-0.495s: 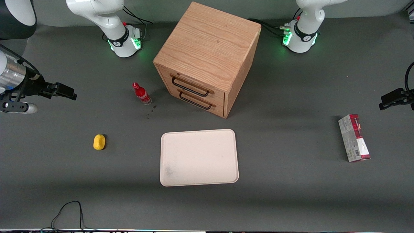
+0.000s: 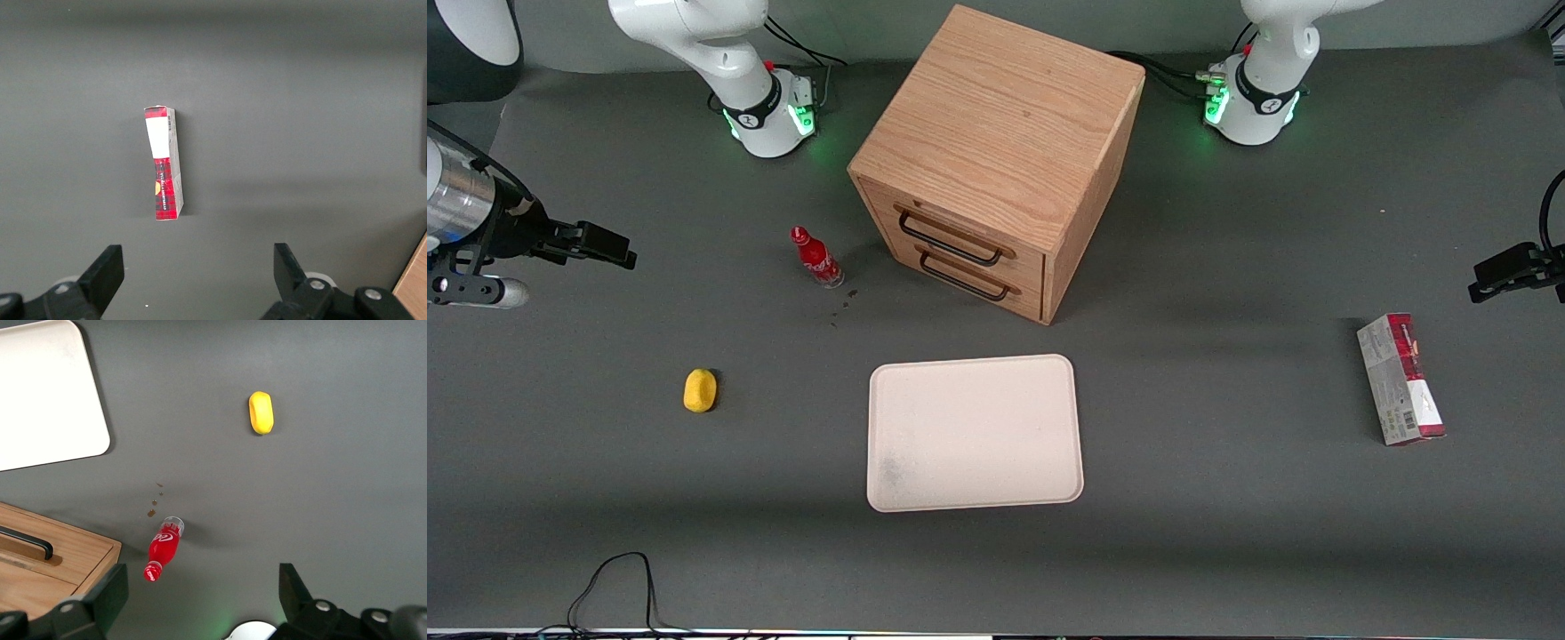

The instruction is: Place coke bottle on tray

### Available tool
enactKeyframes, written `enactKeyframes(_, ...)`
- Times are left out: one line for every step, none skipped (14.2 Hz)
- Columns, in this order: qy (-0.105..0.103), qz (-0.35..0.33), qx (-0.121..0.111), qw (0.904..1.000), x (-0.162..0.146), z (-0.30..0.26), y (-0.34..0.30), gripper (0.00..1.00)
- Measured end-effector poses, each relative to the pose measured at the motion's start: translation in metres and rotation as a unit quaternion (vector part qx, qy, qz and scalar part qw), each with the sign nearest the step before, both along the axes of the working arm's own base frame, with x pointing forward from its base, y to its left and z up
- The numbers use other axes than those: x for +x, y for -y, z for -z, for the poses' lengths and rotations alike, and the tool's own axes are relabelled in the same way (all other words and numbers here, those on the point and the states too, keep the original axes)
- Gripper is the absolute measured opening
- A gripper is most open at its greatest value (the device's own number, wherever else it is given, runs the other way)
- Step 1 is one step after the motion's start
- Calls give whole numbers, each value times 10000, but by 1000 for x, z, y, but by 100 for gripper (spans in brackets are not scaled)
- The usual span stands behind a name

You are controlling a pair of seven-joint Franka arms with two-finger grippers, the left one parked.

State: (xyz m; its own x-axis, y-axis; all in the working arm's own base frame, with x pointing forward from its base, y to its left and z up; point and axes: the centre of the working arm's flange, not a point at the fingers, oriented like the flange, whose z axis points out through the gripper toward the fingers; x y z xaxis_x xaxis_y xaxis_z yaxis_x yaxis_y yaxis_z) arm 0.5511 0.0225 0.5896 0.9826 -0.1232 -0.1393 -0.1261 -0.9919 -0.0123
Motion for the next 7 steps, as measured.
enactKeyframes(6, 0, -1, 10000, 0, -1, 0, 100)
enactKeyframes(17, 0, -1, 10000, 0, -2, 0, 100)
enactKeyframes(28, 2, -2, 10000, 0, -3, 0, 100)
enactKeyframes(34, 7, -4, 10000, 0, -4, 1, 100)
enactKeyframes(37, 16, -5, 10000, 0, -4, 2, 100)
enactKeyframes(41, 25, -6, 10000, 0, -4, 3, 100)
enactKeyframes(51, 32, -6, 10000, 1, -5, 4, 100)
